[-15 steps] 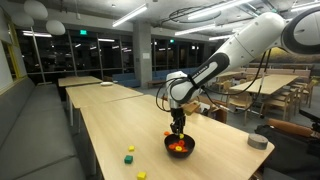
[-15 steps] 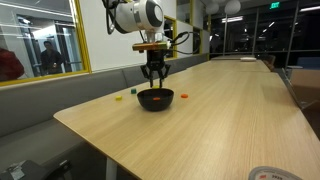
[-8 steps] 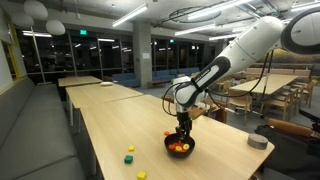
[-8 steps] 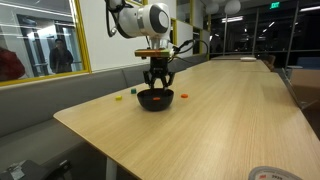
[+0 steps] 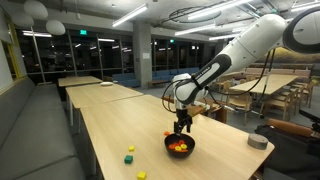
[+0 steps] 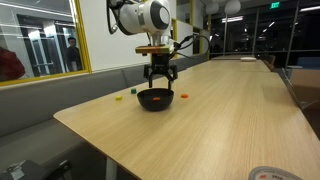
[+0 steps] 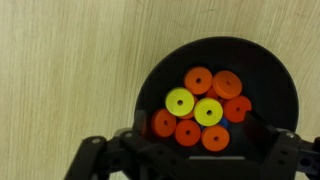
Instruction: Put the discs on the table in the bowl
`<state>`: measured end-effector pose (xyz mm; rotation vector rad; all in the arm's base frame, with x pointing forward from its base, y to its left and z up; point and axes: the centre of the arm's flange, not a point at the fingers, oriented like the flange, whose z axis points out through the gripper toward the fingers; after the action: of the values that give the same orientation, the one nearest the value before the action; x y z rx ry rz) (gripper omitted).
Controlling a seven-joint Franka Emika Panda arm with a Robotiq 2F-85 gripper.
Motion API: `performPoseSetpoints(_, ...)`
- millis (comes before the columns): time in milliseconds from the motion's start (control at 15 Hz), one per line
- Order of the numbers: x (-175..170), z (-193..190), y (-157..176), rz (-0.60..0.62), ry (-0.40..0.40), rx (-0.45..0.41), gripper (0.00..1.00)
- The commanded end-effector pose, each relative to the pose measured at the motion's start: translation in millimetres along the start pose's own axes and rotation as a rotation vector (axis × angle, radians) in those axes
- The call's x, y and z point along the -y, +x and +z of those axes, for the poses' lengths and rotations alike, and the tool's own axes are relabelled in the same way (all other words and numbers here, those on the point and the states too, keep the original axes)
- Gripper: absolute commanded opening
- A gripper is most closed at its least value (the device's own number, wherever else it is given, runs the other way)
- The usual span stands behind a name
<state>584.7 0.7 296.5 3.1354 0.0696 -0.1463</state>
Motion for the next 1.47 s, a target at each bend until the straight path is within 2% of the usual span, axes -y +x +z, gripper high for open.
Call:
performPoseSetpoints(0,-14.3,-40.2,7.2,0.033,-0.018,-0.062,1.00)
performPoseSetpoints(467,-78.6,-84.2,43.3,0.149,-0.010,-0.147,1.00)
performPoseSetpoints(800,-113.6,-102.5,95.4,0.219,-0.012,-0.169,1.00)
performPoseSetpoints(1067,-124.2,-90.2,131.8,0.232,0.013,-0.138,1.00)
performPoseSetpoints(1400,-122.2,-61.7,154.3,0.232,0.027,-0.116,1.00)
